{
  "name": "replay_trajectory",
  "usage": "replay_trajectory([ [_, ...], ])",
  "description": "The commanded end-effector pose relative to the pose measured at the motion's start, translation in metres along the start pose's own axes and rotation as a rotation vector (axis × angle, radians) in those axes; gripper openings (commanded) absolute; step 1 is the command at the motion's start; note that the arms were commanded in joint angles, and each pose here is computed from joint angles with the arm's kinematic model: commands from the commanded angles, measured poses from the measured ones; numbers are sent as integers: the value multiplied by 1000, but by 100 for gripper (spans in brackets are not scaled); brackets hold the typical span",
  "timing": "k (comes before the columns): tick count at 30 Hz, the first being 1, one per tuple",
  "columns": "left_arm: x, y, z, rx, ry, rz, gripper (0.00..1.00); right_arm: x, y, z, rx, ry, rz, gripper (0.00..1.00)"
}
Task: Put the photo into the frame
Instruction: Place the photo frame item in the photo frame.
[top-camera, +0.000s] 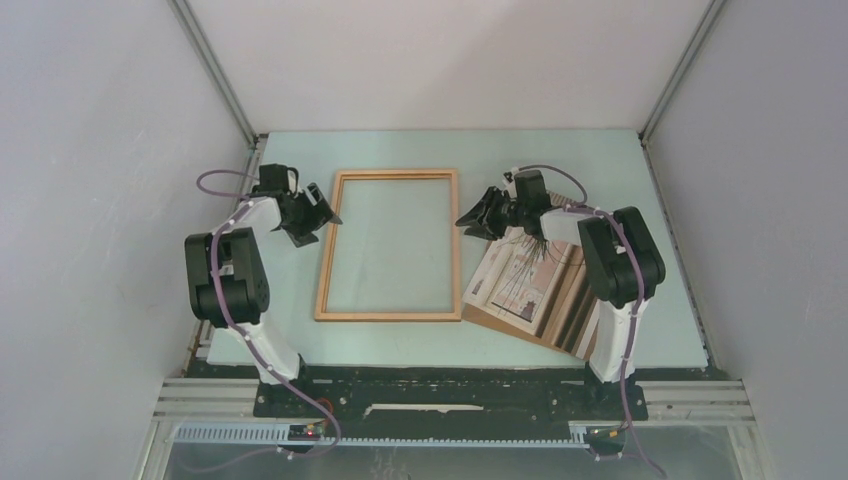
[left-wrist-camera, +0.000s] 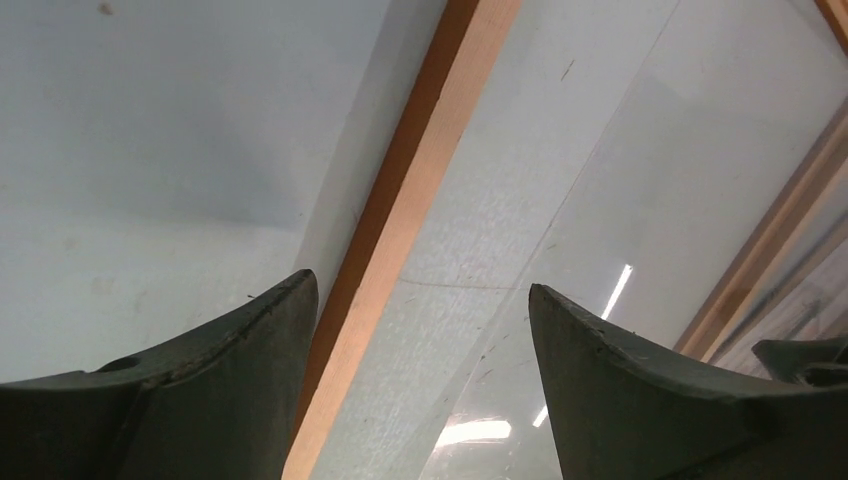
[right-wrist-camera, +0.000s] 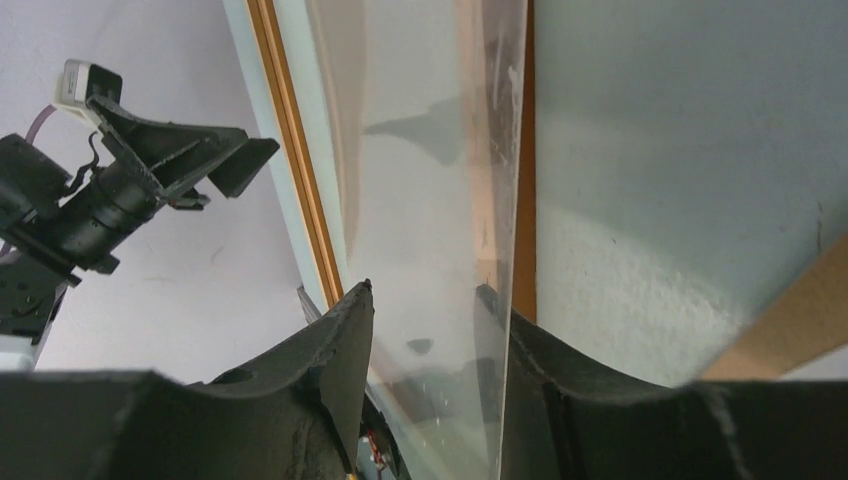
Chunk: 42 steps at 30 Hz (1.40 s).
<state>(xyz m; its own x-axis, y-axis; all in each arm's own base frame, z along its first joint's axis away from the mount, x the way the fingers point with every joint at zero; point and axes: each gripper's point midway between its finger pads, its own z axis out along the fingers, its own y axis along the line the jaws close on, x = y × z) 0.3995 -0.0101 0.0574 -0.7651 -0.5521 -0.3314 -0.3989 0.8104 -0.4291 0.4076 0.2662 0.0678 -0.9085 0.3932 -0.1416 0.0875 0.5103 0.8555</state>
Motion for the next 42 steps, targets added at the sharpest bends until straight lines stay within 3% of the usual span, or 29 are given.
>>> replay_trajectory([
  [1, 6, -9, 10, 80, 29, -42, 83, -6, 31, -21, -84, -24, -83, 50],
  [6, 9, -13, 14, 109, 43, -62, 83, -2, 37, -13, -128, -17, -80, 45],
  [11, 9, -16, 15, 126, 49, -69, 83, -3, 34, -3, -122, -36, -83, 21],
  [18, 8, -19, 12, 140, 46, -67, 83, -4, 35, 5, -148, -19, -94, 1],
  [32, 7, -22, 13, 162, 48, -76, 84, 1, 80, -2, -369, 13, -263, 0],
  [42, 5, -21, 10, 157, 32, -69, 89, 6, 112, 10, -410, -12, -351, 0],
])
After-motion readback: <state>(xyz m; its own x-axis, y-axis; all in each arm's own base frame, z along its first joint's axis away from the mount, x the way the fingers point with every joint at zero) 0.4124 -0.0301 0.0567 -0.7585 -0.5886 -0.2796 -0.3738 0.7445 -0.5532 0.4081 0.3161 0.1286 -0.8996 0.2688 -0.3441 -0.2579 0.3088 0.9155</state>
